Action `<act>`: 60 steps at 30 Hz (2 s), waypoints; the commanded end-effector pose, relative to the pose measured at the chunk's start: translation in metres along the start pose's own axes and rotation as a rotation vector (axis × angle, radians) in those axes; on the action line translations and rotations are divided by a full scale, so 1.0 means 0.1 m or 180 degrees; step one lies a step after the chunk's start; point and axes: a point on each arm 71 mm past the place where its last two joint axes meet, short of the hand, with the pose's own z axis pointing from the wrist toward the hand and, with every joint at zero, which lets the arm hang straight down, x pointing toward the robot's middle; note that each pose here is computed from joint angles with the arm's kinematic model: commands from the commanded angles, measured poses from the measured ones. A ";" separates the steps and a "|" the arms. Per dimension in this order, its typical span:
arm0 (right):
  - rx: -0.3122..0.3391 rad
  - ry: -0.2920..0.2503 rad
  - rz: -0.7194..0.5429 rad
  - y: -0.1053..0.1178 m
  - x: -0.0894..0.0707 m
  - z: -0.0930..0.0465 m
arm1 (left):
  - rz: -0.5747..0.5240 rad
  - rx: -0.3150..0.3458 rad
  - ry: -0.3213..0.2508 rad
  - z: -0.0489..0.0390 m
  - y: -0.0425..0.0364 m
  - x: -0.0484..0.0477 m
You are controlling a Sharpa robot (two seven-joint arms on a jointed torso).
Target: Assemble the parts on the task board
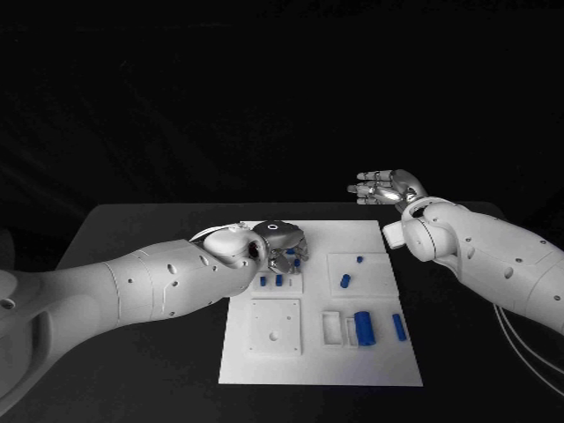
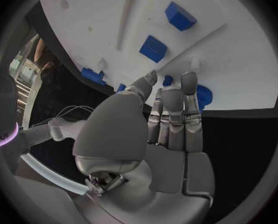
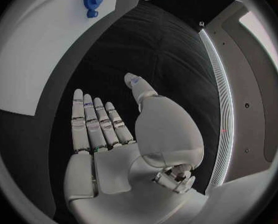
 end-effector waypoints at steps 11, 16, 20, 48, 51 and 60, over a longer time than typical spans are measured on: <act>-0.0044 0.0053 -0.0001 0.02 0.02 0.00 | 0.0035 0.0051 0.0014 0.022 -0.032 0.025; -0.0042 0.0051 -0.0002 0.02 0.01 0.00 | 0.0036 0.0030 0.0014 0.017 -0.021 0.026; -0.0041 0.0051 -0.0002 0.02 0.01 0.00 | 0.0040 0.0012 0.0024 0.014 -0.005 0.027; -0.0041 0.0067 -0.0005 0.01 0.01 0.00 | 0.0040 0.0041 0.0140 0.002 0.013 0.053; -0.0043 0.0070 -0.0007 0.01 0.01 0.00 | 0.0039 0.0050 0.0144 0.004 0.010 0.053; -0.0044 0.0074 -0.0007 0.01 0.02 0.00 | 0.0044 0.0037 0.0118 0.011 0.016 0.046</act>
